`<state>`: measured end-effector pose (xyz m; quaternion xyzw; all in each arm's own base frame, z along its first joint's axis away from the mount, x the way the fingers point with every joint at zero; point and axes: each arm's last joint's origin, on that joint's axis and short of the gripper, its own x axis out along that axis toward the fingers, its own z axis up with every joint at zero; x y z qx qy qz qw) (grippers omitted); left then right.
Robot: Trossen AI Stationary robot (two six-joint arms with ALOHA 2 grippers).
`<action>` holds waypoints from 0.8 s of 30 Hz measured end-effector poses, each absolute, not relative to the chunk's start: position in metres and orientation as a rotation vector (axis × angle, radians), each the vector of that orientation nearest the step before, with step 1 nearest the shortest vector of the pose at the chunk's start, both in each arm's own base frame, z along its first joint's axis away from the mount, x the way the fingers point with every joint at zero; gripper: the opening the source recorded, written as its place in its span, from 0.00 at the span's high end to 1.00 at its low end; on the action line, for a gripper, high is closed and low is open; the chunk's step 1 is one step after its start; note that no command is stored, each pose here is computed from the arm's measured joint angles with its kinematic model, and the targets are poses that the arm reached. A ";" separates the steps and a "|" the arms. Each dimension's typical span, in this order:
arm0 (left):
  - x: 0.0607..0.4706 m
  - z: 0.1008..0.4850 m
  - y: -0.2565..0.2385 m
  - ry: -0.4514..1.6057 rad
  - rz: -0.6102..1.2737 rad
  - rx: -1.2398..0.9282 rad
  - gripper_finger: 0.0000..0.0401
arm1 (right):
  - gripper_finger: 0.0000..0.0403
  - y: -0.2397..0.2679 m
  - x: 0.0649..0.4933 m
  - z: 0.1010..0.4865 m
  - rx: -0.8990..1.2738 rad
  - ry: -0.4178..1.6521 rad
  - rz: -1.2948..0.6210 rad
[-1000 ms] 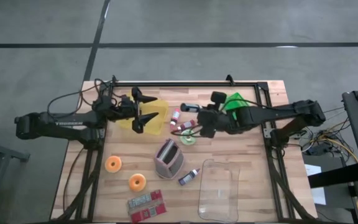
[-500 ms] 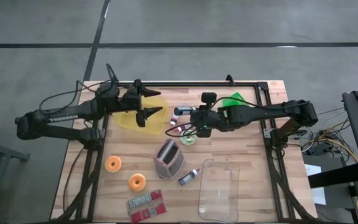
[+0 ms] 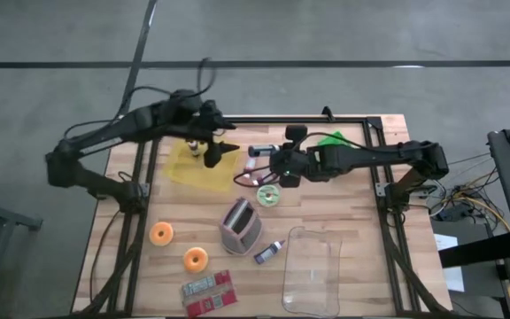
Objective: Pick & Place Food Item
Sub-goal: Put the black food coloring into the yellow bin
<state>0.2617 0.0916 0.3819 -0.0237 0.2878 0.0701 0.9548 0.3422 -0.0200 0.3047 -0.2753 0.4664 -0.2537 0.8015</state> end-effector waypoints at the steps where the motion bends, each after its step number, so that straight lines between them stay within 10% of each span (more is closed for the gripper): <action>1: 0.269 0.383 0.094 0.618 0.138 -0.048 0.22 | 0.93 -0.021 0.342 0.306 -0.596 0.999 -0.544; 24: 0.353 0.389 0.136 1.024 0.041 -0.032 0.22 | 0.93 -0.029 0.338 0.306 -0.618 1.057 -0.541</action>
